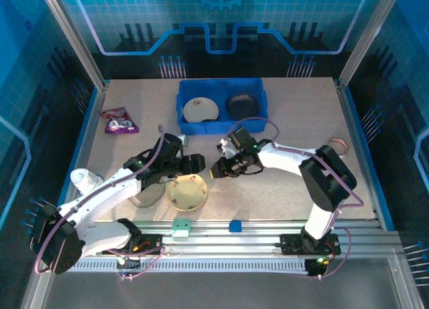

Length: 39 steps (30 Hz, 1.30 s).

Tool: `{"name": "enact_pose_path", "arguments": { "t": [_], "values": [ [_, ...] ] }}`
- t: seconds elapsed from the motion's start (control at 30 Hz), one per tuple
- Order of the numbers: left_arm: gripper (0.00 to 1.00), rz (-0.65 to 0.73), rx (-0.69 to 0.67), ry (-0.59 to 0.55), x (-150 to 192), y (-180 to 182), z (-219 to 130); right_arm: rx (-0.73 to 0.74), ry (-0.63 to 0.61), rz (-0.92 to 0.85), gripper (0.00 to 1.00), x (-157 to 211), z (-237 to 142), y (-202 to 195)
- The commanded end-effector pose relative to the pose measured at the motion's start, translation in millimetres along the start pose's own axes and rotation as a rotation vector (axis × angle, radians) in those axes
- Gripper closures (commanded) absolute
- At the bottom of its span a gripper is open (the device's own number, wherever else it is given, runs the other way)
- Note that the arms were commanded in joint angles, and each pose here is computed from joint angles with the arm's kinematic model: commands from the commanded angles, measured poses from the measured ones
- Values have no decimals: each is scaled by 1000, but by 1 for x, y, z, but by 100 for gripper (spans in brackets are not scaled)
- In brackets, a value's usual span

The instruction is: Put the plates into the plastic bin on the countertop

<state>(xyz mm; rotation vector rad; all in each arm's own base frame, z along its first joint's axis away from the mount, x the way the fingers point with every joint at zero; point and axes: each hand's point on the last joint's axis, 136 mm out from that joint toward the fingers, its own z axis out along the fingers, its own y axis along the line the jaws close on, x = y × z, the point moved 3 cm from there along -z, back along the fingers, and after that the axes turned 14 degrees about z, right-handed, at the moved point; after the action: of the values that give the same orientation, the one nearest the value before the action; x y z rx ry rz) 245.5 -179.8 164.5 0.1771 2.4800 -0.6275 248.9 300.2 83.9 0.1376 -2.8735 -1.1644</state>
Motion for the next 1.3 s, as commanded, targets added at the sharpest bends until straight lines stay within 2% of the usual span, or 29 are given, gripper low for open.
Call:
{"name": "enact_pose_path", "arguments": {
  "t": [0.0, 0.83, 1.27],
  "values": [
    [25, -45, 43, -30, -2, -2, -5, -54, 71, -16, 61, 6, 10, 15],
    [25, -157, 32, -58, 17, 31, 2, 2, 229, 11, 62, 10, 51, 4],
    [25, -173, 31, -53, 22, 37, 5, 17, 288, -1, 66, 15, 67, 6]
  ]
}}
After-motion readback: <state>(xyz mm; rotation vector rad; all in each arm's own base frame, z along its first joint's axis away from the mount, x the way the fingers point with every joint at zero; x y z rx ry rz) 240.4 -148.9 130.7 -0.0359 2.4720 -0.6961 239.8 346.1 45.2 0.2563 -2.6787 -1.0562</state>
